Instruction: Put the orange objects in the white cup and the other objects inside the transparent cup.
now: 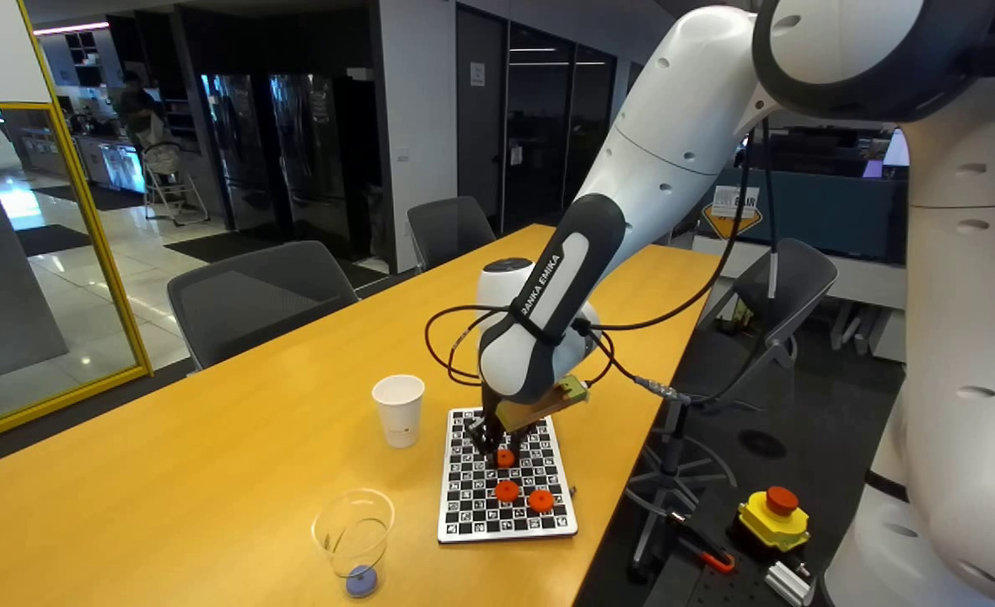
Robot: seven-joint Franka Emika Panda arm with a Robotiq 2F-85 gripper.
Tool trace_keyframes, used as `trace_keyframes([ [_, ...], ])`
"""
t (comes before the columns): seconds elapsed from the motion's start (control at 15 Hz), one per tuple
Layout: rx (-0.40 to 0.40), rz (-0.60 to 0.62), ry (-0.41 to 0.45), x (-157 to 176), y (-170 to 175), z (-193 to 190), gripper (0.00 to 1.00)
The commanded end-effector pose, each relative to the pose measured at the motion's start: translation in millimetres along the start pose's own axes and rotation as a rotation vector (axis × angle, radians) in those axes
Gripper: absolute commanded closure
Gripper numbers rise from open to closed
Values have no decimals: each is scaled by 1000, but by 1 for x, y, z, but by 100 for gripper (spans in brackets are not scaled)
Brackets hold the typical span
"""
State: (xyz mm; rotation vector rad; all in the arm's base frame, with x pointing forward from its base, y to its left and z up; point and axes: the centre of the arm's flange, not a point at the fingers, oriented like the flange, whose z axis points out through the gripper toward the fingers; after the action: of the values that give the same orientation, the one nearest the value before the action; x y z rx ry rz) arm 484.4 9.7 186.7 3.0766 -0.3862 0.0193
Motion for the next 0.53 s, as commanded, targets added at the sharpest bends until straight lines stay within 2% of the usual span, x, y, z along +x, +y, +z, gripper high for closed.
trace_keyframes([
  [0.0,9,-6,44,10,-3,-11,76],
  [0.47,55,-97,144,67,-34,-73,76],
])
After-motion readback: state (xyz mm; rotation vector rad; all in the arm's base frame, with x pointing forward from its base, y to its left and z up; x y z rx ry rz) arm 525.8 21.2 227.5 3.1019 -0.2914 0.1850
